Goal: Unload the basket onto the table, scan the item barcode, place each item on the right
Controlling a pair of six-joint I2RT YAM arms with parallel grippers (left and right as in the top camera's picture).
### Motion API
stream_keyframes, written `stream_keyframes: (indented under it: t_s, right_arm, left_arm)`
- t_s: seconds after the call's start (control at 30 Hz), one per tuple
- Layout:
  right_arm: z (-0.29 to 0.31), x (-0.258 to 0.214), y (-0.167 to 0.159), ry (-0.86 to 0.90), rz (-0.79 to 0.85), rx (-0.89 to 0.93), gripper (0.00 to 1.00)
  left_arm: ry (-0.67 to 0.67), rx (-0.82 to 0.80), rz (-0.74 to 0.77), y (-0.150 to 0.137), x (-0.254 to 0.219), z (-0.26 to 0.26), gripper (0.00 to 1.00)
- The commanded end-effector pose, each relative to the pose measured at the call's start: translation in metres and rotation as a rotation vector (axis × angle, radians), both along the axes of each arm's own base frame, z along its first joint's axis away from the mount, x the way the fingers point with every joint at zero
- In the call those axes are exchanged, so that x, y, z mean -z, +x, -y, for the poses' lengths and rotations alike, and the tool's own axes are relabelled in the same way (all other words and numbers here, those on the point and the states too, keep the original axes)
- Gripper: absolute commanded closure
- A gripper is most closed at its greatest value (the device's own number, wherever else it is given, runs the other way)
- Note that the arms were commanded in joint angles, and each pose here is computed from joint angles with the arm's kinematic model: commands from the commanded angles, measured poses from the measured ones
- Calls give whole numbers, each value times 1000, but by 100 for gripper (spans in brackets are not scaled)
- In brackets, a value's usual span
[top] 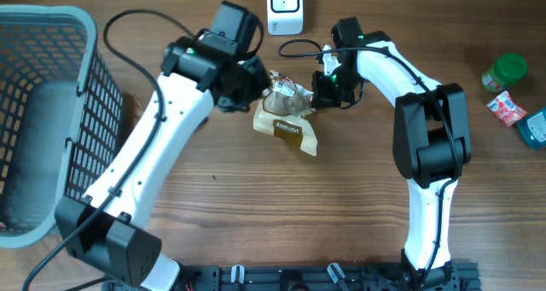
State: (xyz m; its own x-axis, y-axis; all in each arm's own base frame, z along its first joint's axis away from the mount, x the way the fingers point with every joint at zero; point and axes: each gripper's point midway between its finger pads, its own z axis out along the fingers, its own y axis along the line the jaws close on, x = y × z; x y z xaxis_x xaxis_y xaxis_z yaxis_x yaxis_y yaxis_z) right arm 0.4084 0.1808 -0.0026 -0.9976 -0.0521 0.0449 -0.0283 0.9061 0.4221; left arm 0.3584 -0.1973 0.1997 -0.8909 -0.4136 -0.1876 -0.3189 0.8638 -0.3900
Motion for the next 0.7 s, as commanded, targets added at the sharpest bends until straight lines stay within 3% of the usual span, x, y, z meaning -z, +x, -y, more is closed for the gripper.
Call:
stream_keyframes:
  t_s: [0.0, 0.13, 0.33, 0.43, 0.67]
  right_arm:
    - [9, -2, -1, -55, 9, 13, 95]
    - [17, 1, -2, -103, 5, 16, 95]
    - [30, 4, 1, -150, 13, 31, 95]
    - [34, 4, 2, -154, 12, 39, 95]
    - [42, 6, 3, -205, 17, 50, 95]
  left_arm:
    - [-73, 97, -54, 8, 32, 27, 96]
    - [-112, 128, -206, 4, 81, 37, 96]
    - [-231, 136, -396, -37, 131, 35, 96]
    - [-368, 164, -440, -55, 151, 45, 96]
    - [-365, 155, -479, -70, 168, 40, 96]
